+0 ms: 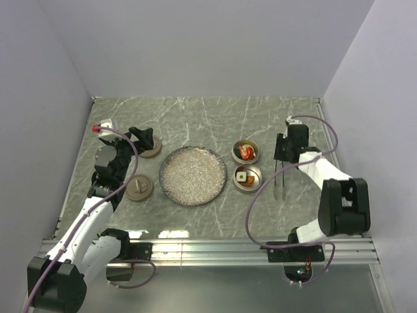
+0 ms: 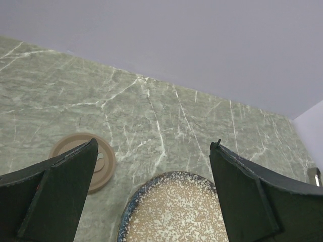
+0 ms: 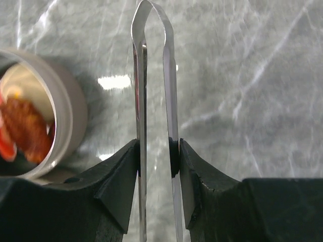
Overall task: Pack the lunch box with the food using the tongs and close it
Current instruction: Put down the clamp
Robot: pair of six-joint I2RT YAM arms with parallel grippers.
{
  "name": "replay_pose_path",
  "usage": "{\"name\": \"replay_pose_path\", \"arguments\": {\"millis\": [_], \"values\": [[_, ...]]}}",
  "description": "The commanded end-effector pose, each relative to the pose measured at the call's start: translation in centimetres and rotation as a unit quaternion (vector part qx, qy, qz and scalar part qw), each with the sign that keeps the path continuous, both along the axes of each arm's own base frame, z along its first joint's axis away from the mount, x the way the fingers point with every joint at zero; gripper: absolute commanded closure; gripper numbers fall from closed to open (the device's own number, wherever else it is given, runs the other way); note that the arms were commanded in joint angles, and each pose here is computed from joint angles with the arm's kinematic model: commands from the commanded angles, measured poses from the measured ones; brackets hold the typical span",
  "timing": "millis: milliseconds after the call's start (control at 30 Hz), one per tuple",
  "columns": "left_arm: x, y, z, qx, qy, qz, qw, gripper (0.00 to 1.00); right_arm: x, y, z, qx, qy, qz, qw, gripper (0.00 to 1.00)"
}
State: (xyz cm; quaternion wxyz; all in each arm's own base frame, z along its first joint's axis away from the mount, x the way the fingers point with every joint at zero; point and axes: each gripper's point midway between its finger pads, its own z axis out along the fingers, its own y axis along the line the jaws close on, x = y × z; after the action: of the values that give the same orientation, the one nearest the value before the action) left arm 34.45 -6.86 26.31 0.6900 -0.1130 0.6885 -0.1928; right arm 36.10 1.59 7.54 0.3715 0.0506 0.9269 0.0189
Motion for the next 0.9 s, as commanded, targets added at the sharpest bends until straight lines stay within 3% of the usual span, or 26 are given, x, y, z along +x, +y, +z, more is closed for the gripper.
{"name": "replay_pose_path", "arguments": {"millis": [0, 467, 867], "values": [[-0.2, 0.0, 1.9, 0.001, -0.031, -0.001, 1.000, 0.00, 3.0, 0.1, 1.1, 0.014, -0.018, -0.006, 1.000, 0.56], [-0.1, -0.2, 1.7, 0.001, -0.028, -0.005, 1.000, 0.01, 4.0, -0.9, -2.2, 0.005, 0.058, -0.045, 0.997, 0.53], [-0.1, 0.0, 1.7, 0.001, -0.025, -0.002, 1.000, 0.01, 3.9, -0.9, -2.7, 0.008, 0.074, -0.053, 0.996, 0.39]]}}
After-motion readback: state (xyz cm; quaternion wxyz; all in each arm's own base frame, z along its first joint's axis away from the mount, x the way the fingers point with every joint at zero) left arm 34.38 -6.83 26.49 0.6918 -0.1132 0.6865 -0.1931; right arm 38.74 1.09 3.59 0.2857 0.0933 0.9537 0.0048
